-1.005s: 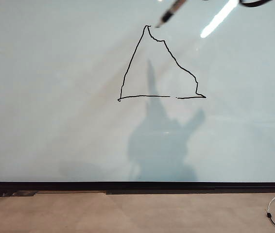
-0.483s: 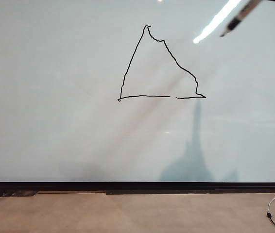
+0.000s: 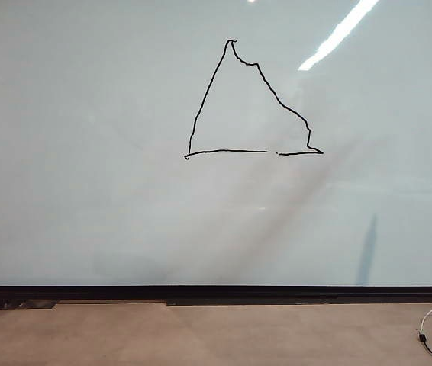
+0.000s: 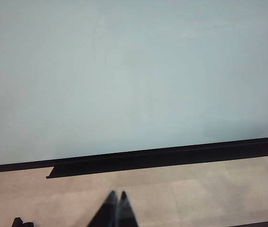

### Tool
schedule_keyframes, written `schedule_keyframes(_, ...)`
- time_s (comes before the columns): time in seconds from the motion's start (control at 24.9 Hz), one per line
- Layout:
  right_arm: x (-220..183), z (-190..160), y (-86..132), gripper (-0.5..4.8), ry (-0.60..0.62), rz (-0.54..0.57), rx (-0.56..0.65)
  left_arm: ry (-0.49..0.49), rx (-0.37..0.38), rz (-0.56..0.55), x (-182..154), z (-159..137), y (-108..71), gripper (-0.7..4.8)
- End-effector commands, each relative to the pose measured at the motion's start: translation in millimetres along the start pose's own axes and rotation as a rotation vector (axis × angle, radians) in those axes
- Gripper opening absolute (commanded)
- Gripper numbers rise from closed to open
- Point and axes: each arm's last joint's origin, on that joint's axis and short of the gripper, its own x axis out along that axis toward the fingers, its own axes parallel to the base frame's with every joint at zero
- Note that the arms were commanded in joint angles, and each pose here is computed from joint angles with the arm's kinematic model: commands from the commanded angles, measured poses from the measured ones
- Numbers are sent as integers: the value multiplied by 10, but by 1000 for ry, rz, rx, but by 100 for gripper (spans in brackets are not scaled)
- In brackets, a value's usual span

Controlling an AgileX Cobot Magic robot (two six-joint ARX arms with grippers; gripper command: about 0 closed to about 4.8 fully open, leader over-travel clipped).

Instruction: Pick up the pen on the shelf to the right of the whiteboard and draw a triangle.

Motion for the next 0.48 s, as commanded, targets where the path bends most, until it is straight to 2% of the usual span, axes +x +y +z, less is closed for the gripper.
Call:
schedule_keyframes(0.04,-71,-93,-14,-7,12,-48,5,-10,1,0,-3,17,1,-5)
schedule_keyframes(0.16,-185,-228,-24,-7,12,-71,34,-10,1,0,-3,17,1,-5)
schedule_keyframes(0.48,-205,-356,-85,-6,87,-85,-13,-6,1,0,-3,14,1,-5)
